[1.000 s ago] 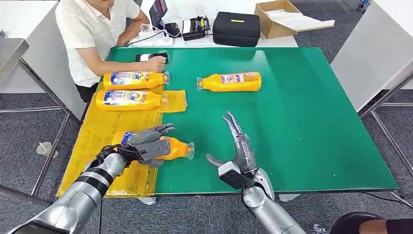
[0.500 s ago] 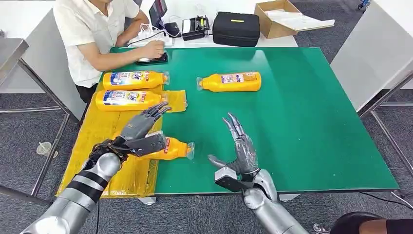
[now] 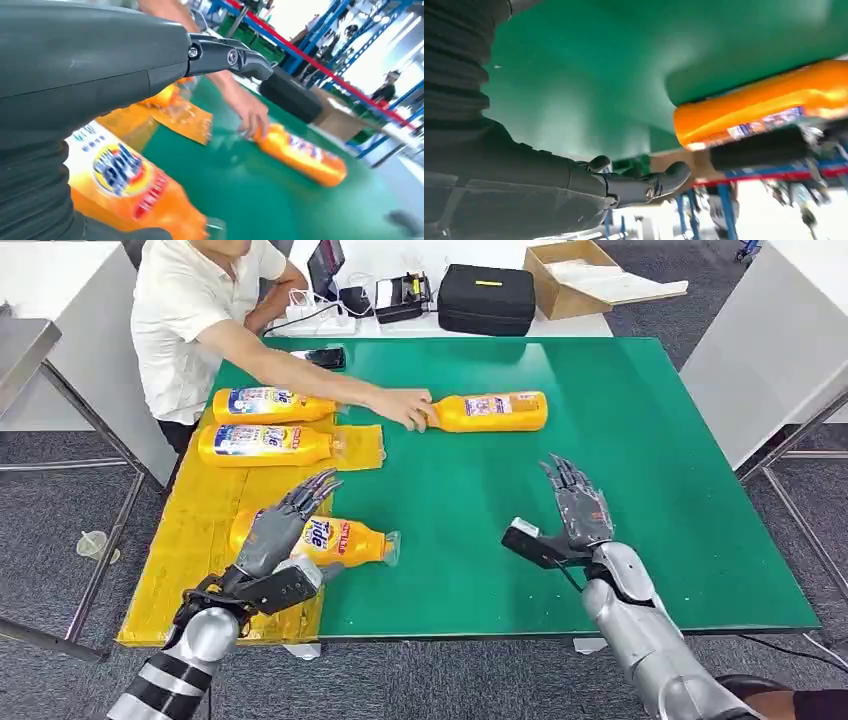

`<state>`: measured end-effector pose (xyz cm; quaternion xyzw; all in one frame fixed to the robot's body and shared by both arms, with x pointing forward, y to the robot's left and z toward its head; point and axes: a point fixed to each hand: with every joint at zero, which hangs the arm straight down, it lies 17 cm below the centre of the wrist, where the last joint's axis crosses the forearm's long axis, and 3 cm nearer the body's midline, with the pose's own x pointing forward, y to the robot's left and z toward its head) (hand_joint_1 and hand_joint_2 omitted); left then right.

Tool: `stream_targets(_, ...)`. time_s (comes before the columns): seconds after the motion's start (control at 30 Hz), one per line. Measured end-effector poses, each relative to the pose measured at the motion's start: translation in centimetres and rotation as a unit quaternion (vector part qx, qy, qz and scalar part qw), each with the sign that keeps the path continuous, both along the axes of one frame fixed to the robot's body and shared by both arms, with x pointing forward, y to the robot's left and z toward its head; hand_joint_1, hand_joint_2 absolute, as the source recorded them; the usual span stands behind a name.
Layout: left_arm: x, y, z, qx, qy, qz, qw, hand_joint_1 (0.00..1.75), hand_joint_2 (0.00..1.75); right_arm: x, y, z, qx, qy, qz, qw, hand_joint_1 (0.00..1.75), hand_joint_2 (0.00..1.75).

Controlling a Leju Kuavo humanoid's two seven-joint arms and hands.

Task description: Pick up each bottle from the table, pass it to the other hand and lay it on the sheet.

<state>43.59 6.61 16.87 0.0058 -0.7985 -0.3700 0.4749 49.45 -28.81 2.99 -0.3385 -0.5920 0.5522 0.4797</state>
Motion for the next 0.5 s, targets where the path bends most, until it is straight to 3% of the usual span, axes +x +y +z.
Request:
stream_targets(0.13,-0.6,-0.3,1.7,-0.061,0.016,0.002,0.998,0.00,1.75,-0.1,-1.9,-1.2,-0.005,0.030,-0.017,0.999,0.00,1.75)
stream_targets(0.5,-0.2,0.3,3.5,-0.096,0.010,0.020,0.995,0.00,1.75,0.6,-3.3,-1.2,-0.028,0.037,-0.027,0.999,0.00,1.75)
